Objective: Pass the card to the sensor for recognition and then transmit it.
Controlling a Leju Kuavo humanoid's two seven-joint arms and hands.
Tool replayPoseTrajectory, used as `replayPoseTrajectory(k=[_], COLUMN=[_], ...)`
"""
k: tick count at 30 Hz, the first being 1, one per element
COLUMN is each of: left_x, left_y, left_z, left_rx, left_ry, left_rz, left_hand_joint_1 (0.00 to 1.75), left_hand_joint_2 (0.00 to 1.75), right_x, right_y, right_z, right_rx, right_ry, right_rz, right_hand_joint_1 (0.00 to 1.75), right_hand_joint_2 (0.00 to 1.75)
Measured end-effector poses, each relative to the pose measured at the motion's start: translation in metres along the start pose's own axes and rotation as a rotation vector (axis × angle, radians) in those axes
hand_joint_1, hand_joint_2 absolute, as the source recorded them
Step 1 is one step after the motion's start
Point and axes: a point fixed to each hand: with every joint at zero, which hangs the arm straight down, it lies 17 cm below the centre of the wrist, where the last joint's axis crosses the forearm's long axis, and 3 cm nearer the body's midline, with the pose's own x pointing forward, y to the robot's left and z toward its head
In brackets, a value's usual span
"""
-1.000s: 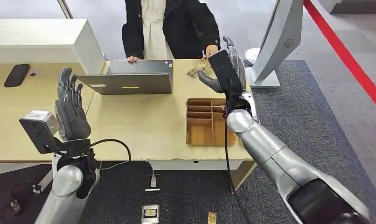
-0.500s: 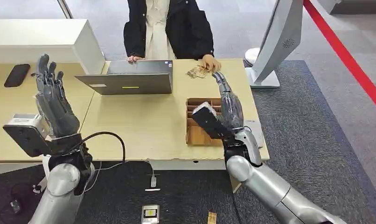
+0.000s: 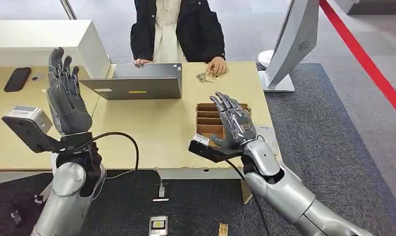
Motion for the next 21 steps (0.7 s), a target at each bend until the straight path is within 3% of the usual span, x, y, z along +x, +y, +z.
replayPoseTrajectory(k=[8, 21], left_x=[-0.005, -0.013], left_y=[-0.013, -0.030], left_z=[-0.004, -0.004], left_rx=[-0.012, -0.036], left_ry=[0.010, 0.030], left_rz=[0.028, 0.055], left_hand_joint_1=[0.00, 0.00], left_hand_joint_2=[0.00, 0.00], right_x=[-0.008, -0.046], right_y=[-0.002, 0.005], right_z=[-0.012, -0.029], right_rx=[0.009, 0.060], right_ry=[0.001, 0.095], right_rz=[0.050, 0.086], right_hand_joint_1=[0.00, 0.00], right_hand_joint_2=[1.75, 1.75])
